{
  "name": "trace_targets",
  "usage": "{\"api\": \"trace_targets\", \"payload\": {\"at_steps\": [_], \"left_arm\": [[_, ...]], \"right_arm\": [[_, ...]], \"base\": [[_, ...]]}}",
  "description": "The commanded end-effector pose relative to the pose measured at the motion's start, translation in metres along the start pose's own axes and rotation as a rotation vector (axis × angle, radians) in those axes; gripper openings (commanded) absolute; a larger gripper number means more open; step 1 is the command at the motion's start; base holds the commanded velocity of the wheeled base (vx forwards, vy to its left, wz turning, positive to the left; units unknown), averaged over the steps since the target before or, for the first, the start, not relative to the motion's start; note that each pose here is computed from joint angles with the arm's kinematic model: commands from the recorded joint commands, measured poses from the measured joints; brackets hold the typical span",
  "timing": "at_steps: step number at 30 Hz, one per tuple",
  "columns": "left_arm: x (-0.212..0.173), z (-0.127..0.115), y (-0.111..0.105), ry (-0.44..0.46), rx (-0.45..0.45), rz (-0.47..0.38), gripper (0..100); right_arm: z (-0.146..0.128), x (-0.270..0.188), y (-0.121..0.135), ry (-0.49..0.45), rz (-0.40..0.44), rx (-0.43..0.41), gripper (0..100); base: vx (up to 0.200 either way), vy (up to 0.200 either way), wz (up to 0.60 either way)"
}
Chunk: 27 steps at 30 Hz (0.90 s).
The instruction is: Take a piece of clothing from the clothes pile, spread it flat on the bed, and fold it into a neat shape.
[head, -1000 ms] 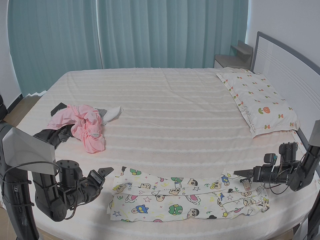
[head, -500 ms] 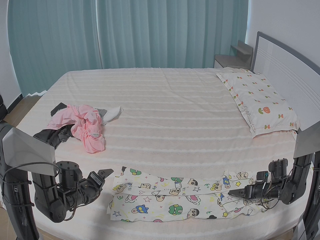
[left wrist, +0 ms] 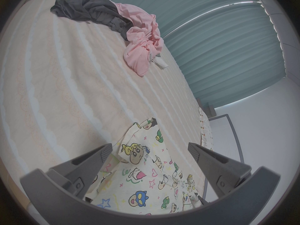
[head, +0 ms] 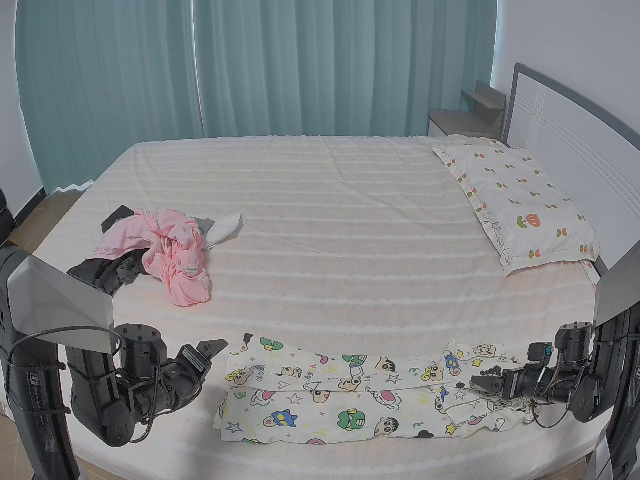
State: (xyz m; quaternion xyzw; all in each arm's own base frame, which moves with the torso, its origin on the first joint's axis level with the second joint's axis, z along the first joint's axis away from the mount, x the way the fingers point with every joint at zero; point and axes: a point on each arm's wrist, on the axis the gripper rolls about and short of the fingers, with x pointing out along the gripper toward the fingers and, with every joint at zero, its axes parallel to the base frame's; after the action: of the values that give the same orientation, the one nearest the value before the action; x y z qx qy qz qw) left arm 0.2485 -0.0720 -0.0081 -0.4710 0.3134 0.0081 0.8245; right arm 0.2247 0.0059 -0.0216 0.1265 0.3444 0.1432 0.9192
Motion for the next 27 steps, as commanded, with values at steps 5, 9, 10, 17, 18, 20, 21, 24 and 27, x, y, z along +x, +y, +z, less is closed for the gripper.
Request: {"api": "trace_targets", "payload": {"at_steps": [5,9,10,17,18,20,21,24,27], "left_arm": [[0.004,-0.005,0.005,-0.016,0.008,0.001,100],[0.005,-0.006,0.004,-0.021,0.010,0.003,100],[0.006,-0.006,0.004,-0.021,0.010,0.002,100],[0.006,-0.006,0.004,-0.021,0.010,0.003,100],[0.006,-0.006,0.004,-0.021,0.010,0.003,100],[0.006,-0.006,0.004,-0.021,0.012,0.003,100],[0.006,-0.006,0.004,-0.021,0.012,0.002,100],[0.006,-0.006,0.005,-0.019,0.012,0.002,100],[0.006,-0.006,0.005,-0.021,0.012,0.003,100]], "right_arm": [[0.027,0.011,-0.020,-0.144,-0.027,0.007,100],[0.035,0.029,-0.028,-0.146,-0.014,0.048,100],[0.037,0.035,-0.032,-0.144,-0.016,0.054,100],[0.049,0.061,-0.053,-0.052,-0.049,0.135,100],[0.051,0.063,-0.055,-0.035,-0.054,0.144,100],[0.051,0.065,-0.058,-0.019,-0.060,0.155,100],[0.051,0.065,-0.059,-0.013,-0.062,0.159,100],[0.051,0.065,-0.058,-0.010,-0.062,0.160,100],[0.050,0.065,-0.058,-0.005,-0.062,0.161,100]], "base": [[0.000,0.000,0.00],[0.000,0.000,0.00],[0.000,0.000,0.00],[0.000,0.000,0.00],[0.000,0.000,0.00],[0.000,0.000,0.00],[0.000,0.000,0.00],[0.000,0.000,0.00],[0.000,0.000,0.00]]}}
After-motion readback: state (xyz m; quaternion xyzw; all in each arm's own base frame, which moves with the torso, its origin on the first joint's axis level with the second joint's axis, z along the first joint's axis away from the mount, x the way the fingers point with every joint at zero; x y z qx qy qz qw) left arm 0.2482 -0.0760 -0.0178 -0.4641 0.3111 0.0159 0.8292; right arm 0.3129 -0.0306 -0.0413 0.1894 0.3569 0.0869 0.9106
